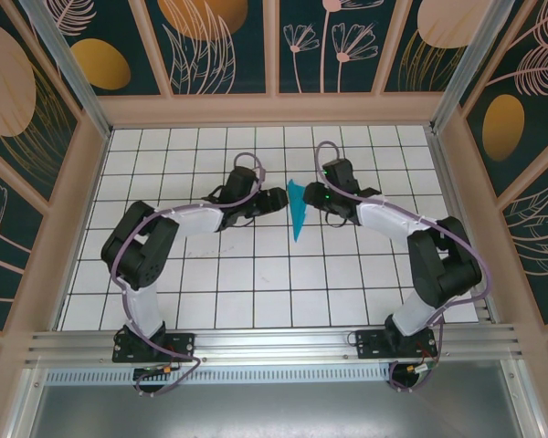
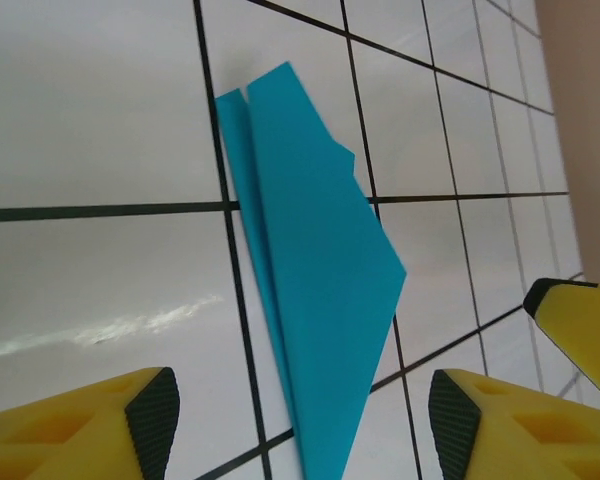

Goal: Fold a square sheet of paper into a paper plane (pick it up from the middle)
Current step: Move the paper plane to the top-center of the table.

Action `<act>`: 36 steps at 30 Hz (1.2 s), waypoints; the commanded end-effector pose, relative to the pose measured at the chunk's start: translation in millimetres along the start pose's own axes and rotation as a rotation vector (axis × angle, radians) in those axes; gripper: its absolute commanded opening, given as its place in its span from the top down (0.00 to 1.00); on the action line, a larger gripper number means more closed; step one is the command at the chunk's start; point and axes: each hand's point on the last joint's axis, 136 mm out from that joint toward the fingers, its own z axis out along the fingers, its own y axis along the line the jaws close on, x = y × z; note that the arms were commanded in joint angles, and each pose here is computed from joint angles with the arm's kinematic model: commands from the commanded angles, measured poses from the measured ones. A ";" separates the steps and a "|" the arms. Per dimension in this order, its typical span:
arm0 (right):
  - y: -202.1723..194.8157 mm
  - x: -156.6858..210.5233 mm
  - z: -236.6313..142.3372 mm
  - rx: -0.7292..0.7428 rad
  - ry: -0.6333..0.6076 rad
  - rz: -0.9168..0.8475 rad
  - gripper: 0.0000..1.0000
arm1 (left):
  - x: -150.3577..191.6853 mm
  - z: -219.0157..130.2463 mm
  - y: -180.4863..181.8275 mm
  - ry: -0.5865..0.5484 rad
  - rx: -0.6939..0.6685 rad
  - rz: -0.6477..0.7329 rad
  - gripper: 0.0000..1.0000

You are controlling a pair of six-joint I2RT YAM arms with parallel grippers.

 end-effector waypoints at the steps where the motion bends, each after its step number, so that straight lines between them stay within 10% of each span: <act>1: -30.8 -8.8 -8.3 0.063 -0.053 0.142 0.50 | 1.2 12.5 8.9 -0.014 -0.157 0.070 0.31; 13: -81.7 -3.5 -12.1 0.087 -0.058 0.297 0.42 | 16.9 54.5 10.9 0.041 -0.440 0.228 0.35; 20: -83.7 -1.2 -10.2 0.083 -0.047 0.303 0.42 | 12.9 53.9 12.7 0.023 -0.469 0.215 0.61; 30: -41.6 -5.4 -8.4 -0.150 -0.019 0.231 0.44 | -8.2 24.2 -4.7 -0.095 -0.384 0.174 0.97; 36: 0.0 0.5 -10.9 -0.386 0.057 0.153 0.46 | -17.2 3.8 -27.7 -0.106 -0.149 0.166 0.99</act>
